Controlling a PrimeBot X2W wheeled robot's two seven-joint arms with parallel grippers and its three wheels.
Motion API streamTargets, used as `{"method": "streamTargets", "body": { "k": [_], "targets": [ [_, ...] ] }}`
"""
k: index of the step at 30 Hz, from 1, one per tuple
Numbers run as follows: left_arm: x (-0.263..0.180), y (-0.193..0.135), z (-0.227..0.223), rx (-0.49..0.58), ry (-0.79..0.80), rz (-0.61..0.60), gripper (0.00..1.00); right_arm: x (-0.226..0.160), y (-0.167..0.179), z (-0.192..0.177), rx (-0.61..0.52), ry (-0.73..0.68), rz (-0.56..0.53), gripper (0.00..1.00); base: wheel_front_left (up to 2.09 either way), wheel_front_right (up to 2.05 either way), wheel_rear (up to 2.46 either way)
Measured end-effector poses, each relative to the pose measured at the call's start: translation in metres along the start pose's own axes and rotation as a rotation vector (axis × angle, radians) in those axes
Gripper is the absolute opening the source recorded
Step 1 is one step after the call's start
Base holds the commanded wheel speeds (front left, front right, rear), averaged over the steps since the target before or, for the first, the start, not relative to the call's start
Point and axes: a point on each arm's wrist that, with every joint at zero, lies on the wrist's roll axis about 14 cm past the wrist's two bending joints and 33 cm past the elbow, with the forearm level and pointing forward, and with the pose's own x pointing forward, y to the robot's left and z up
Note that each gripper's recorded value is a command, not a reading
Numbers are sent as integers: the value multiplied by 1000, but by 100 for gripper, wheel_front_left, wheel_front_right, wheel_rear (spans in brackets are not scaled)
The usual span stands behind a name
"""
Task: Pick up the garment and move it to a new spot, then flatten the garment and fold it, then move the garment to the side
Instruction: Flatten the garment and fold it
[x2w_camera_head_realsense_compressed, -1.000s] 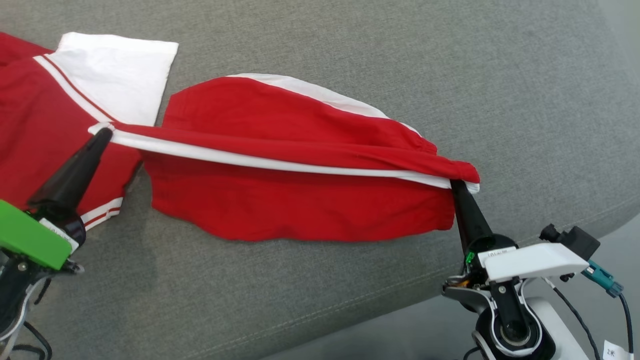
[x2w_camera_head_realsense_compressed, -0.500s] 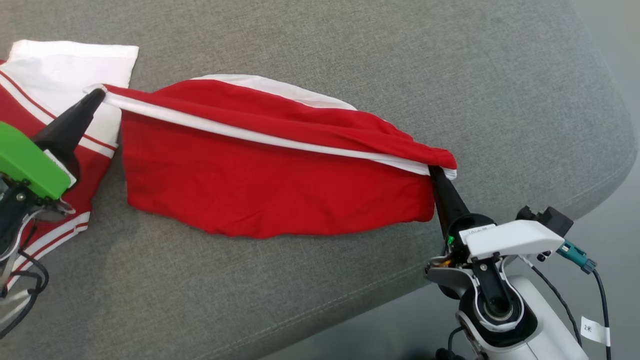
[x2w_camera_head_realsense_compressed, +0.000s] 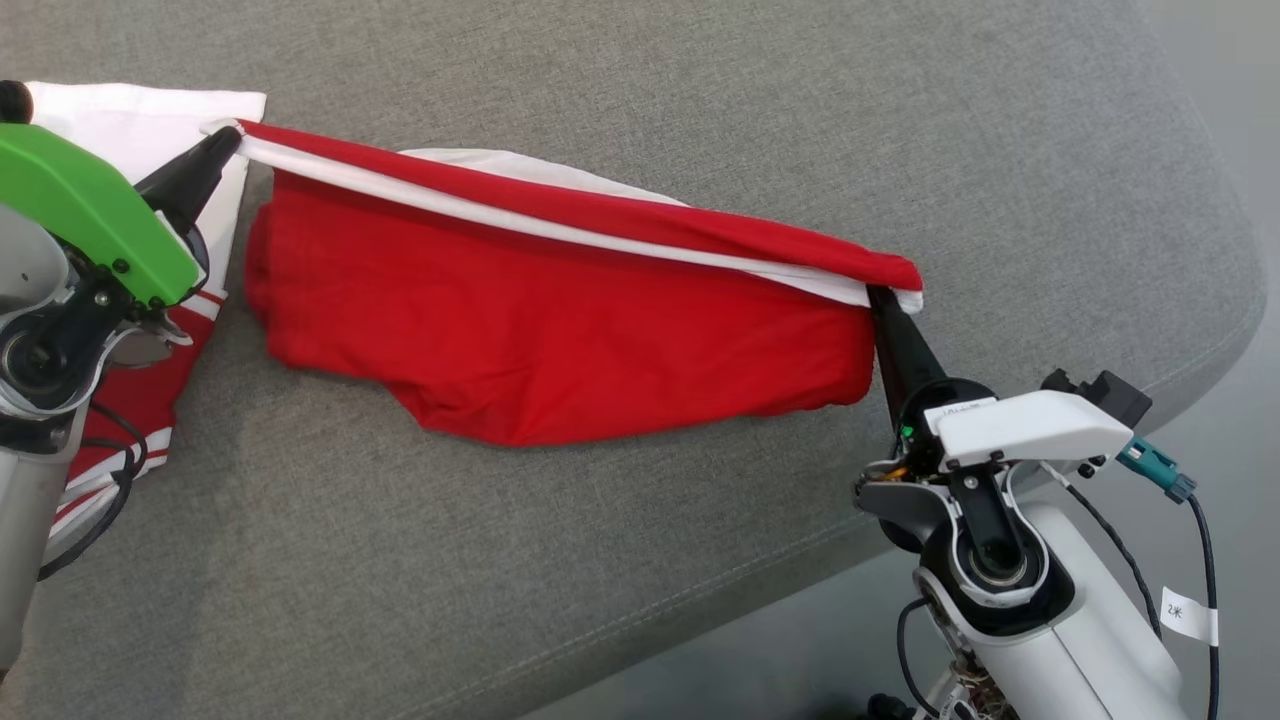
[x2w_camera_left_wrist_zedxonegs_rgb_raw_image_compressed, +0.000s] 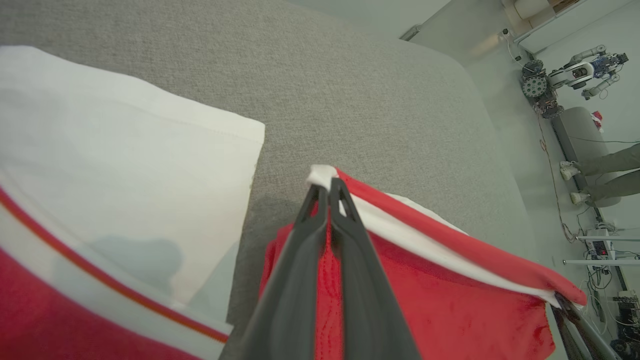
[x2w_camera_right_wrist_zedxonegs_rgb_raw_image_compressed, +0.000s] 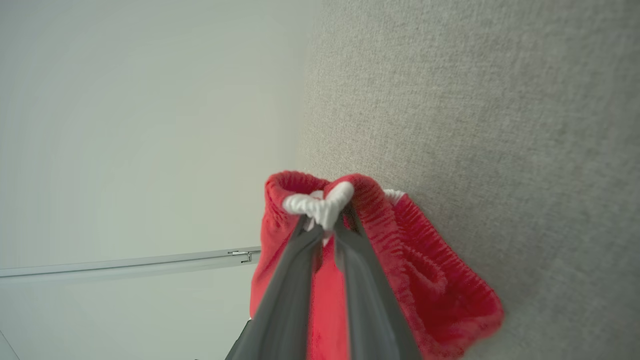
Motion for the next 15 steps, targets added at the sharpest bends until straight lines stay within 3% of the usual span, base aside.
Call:
{"method": "streamTargets", "body": {
  "k": [1,2,3,5,6,8,15],
  "targets": [
    [2,1,-1,12,7,9,25,1,-1,3,-1,-8,-2,44,0,0,0],
    [5,3,-2,21,8,20,31,2,-1,5,-2,-15,-4,92,0,0,0],
    [7,4,-1,23,8,30,41,3,-2,8,-4,-24,-7,100,0,0,0],
    [9,14,5,24,-1,67,54,5,-8,19,-19,-55,-30,100,0,0,0],
    [10,21,7,37,-4,92,65,5,-10,22,-24,-61,-35,100,0,0,0],
    [11,28,8,44,-4,120,100,6,-10,25,-26,-69,-37,100,0,0,0],
    [25,-11,14,30,-35,44,100,6,-9,21,-35,-57,-35,100,0,0,0]
  ]
}}
